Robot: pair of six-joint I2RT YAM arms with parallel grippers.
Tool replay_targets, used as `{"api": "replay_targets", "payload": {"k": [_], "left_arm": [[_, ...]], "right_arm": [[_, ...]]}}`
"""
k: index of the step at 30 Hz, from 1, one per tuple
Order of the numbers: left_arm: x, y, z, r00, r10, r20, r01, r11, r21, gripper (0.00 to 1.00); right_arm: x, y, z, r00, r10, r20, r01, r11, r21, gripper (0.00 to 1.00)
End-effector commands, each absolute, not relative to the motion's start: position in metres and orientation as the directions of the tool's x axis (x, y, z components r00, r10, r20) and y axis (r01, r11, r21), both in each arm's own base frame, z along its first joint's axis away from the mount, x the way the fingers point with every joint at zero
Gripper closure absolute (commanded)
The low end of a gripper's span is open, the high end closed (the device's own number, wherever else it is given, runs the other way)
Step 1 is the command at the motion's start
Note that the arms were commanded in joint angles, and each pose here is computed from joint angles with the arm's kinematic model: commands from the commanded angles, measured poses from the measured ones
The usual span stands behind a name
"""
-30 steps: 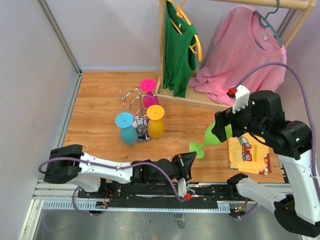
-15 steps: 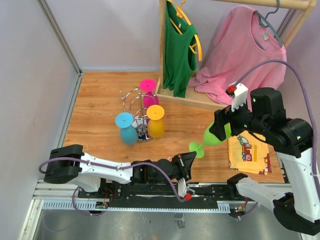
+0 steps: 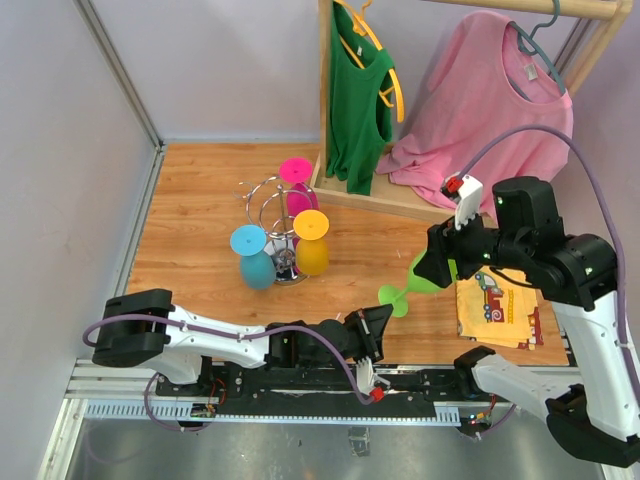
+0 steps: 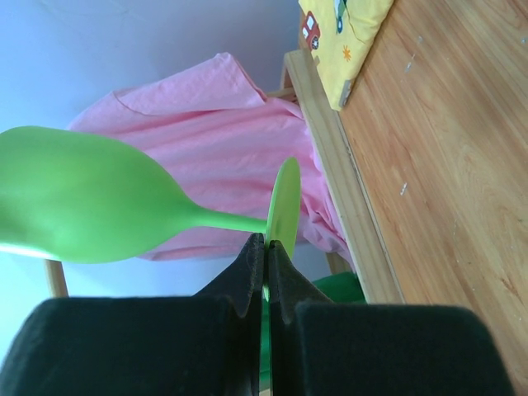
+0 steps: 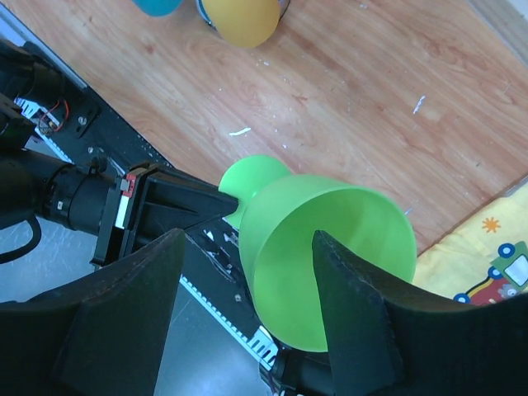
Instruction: Take the wine glass off the wine glass rack
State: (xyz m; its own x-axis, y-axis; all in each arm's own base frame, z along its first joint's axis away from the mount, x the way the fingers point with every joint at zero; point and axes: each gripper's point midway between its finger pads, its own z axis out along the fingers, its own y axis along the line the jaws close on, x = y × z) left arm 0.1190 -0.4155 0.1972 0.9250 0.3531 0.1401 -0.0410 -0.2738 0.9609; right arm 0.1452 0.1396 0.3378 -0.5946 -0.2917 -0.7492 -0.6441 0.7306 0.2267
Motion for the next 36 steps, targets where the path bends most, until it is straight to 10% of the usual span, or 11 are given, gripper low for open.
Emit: {"api": "replay_targets", "payload": {"k": [1,4,11,15,19,21,28,36], "left_arm": [[0.120,-0.423,0.217,0.920,0.367,0.140,-0.065,-0.209,0.976,1.00],[0.121,-0.424,0.219,0.918,0.370,0.146,-0.073,-0.204,0.976,1.00],[0.121,-0.424,0.226,0.914,0.375,0.157,-0.091,-0.187,0.978,1.00],[0.123,-0.423,0.231,0.908,0.387,0.162,-0.101,-0.174,0.979,0.91],[0.125,-0.420,0.240,0.901,0.406,0.150,-0.096,-0.152,0.984,0.23],[0.126,-0.418,0.248,0.900,0.413,0.140,-0.092,-0.133,0.987,0.11],[0.126,-0.411,0.293,0.899,0.430,0.085,-0.082,-0.024,0.996,0.03],[0.141,-0.398,0.435,0.849,0.442,-0.289,0.138,0.343,0.929,0.03]], "right_arm": [[0.134,0.138,0.324,-0.641,-0.300,-0.706,-0.635,0.724,0.269,0.37],[0.132,0.138,0.314,-0.657,-0.314,-0.685,-0.633,0.724,0.275,0.45],[0.131,0.138,0.302,-0.676,-0.333,-0.658,-0.631,0.723,0.282,0.98],[0.141,0.126,0.324,-0.628,-0.297,-0.720,-0.600,0.773,0.205,0.99],[0.158,0.104,0.365,-0.549,-0.260,-0.794,-0.527,0.845,0.087,0.99],[0.171,0.093,0.379,-0.520,-0.255,-0.816,-0.472,0.881,0.025,0.99],[0.226,0.084,0.377,-0.477,-0.245,-0.844,-0.339,0.937,-0.081,0.99],[0.278,0.094,0.320,-0.521,-0.271,-0.809,-0.280,0.950,-0.137,0.99]]}}
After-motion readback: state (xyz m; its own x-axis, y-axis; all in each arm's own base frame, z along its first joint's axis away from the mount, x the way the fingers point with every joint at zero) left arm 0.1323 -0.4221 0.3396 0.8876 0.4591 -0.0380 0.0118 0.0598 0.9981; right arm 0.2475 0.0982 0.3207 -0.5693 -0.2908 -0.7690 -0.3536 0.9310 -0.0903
